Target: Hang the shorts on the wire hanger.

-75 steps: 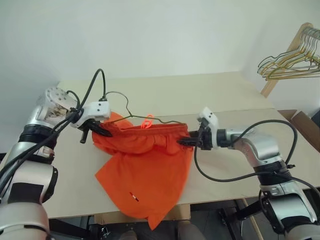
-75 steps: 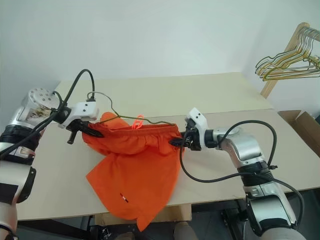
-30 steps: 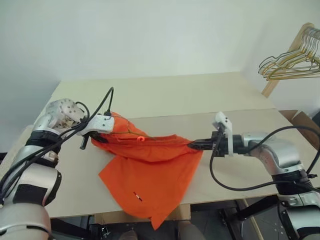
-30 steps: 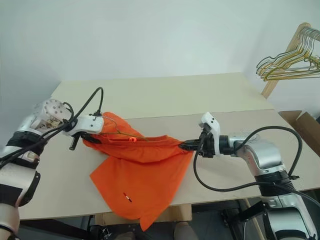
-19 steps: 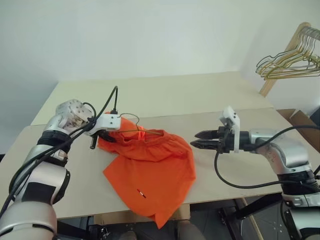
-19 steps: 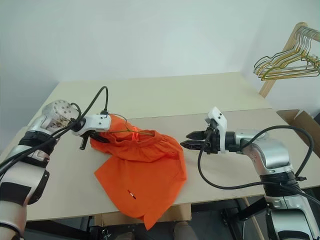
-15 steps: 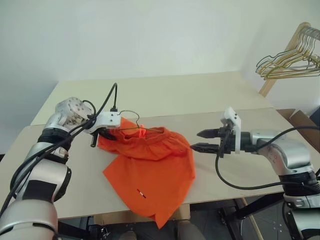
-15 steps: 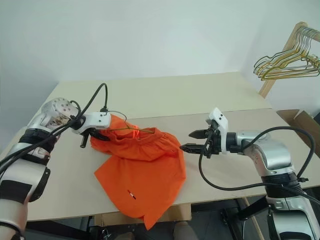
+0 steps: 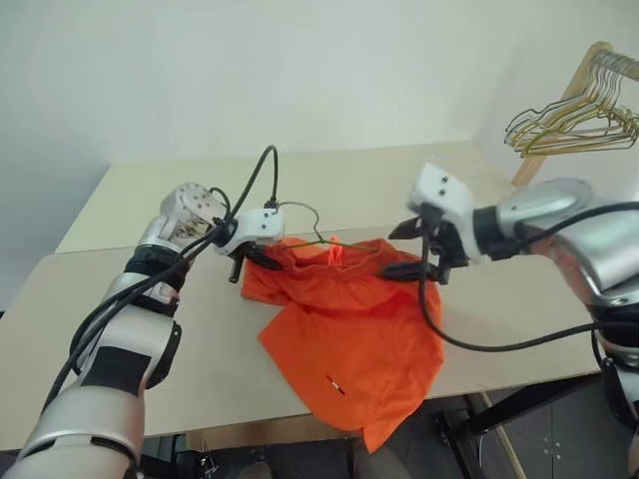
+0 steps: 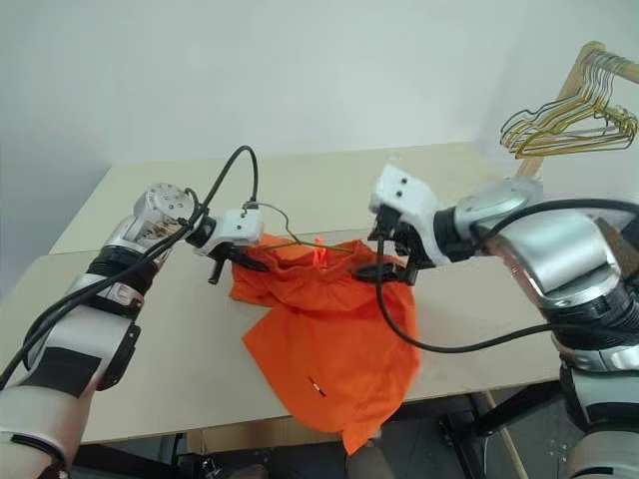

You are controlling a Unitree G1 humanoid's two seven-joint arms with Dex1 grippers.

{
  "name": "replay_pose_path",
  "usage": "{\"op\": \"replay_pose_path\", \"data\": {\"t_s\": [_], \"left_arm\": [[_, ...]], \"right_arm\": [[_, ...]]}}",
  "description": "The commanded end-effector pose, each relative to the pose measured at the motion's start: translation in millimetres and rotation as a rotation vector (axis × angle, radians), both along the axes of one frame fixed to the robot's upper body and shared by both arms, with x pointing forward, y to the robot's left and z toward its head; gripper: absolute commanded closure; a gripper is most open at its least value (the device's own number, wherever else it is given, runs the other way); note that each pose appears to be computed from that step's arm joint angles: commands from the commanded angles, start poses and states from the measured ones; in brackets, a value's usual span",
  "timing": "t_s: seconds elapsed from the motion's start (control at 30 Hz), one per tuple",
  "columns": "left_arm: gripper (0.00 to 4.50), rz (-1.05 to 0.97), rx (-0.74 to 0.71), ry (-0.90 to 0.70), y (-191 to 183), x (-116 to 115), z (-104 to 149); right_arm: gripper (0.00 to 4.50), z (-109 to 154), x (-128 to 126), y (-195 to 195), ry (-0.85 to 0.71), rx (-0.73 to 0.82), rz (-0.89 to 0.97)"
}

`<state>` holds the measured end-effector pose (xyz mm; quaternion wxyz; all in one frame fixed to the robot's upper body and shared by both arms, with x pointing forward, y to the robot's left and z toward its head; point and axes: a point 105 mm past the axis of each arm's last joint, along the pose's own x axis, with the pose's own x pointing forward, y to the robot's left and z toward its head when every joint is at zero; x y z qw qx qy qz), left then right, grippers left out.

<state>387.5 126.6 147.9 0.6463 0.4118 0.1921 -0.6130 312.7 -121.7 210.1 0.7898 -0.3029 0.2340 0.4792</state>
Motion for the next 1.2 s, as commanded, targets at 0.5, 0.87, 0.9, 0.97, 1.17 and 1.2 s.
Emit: {"op": "replay_pose_path", "data": {"t_s": [0.5,0.87,0.9,0.97,1.17,1.2], "left_arm": [[4.5,-0.096,-0.058,-0.091,-13,-4,25],[3.03,-0.19,-0.232,-0.139,-14,-13,45],[2.77,-0.177,-0.267,-0.145,-13,-12,52],[2.06,-0.129,-0.332,-0.171,-10,-7,65],[0.19,-0.06,-0.487,-0.154,5,-10,83],[0.04,-0.055,-0.509,-0.146,6,-12,84]], "right_arm": [[3.85,-17,12,1,0.007,-0.102,0.031],[4.5,-28,-1,-4,0.102,-0.017,0.021],[4.5,-29,-3,-6,0.116,-0.003,0.01],[4.5,-33,-7,-13,0.14,0.023,-0.024],[4.5,-47,-20,-38,0.231,0.122,-0.17],[4.5,-48,-23,-41,0.239,0.135,-0.187]]}}
